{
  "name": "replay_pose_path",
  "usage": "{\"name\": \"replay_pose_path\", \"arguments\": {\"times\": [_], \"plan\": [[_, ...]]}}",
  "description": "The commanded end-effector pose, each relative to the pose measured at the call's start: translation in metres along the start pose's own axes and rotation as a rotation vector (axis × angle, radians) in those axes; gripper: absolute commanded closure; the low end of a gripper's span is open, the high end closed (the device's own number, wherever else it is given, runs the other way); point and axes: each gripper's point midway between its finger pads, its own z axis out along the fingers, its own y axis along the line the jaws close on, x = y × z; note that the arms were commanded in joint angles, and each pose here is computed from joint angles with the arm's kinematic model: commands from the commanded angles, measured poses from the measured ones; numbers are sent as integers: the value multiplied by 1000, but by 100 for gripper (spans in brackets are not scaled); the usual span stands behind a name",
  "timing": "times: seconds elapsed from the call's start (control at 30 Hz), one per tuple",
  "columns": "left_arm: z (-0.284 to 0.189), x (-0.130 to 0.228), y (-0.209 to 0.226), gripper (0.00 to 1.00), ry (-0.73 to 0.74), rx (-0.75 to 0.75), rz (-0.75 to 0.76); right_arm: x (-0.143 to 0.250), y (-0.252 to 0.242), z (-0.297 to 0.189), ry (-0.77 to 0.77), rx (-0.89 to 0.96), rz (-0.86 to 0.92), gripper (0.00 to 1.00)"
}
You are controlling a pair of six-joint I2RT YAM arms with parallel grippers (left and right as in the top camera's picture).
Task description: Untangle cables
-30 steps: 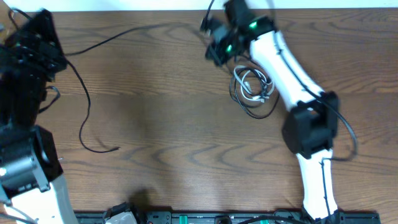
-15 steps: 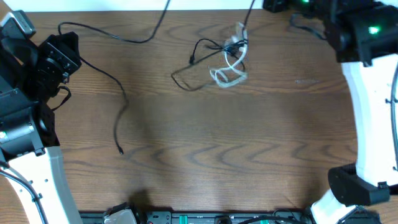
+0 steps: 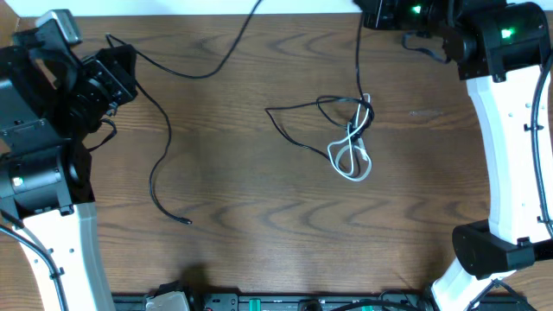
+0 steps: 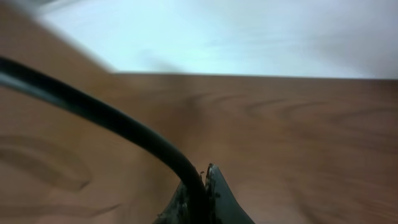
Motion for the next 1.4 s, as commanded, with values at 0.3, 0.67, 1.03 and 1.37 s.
{"name": "replay_pose_path", "arguments": {"times": [0.3, 0.67, 1.03, 1.37], "plan": [[28, 52, -38, 93, 197, 111, 159, 45, -32, 39, 153, 145, -1, 99], [93, 107, -11, 89, 427, 90, 149, 58, -46, 34, 209, 188, 20, 99], [120, 130, 12, 17, 514, 59, 140, 61, -48, 34, 222, 193, 24, 99], [117, 168, -24, 16, 621, 113, 149, 65, -49, 33, 237, 198, 28, 99]]}}
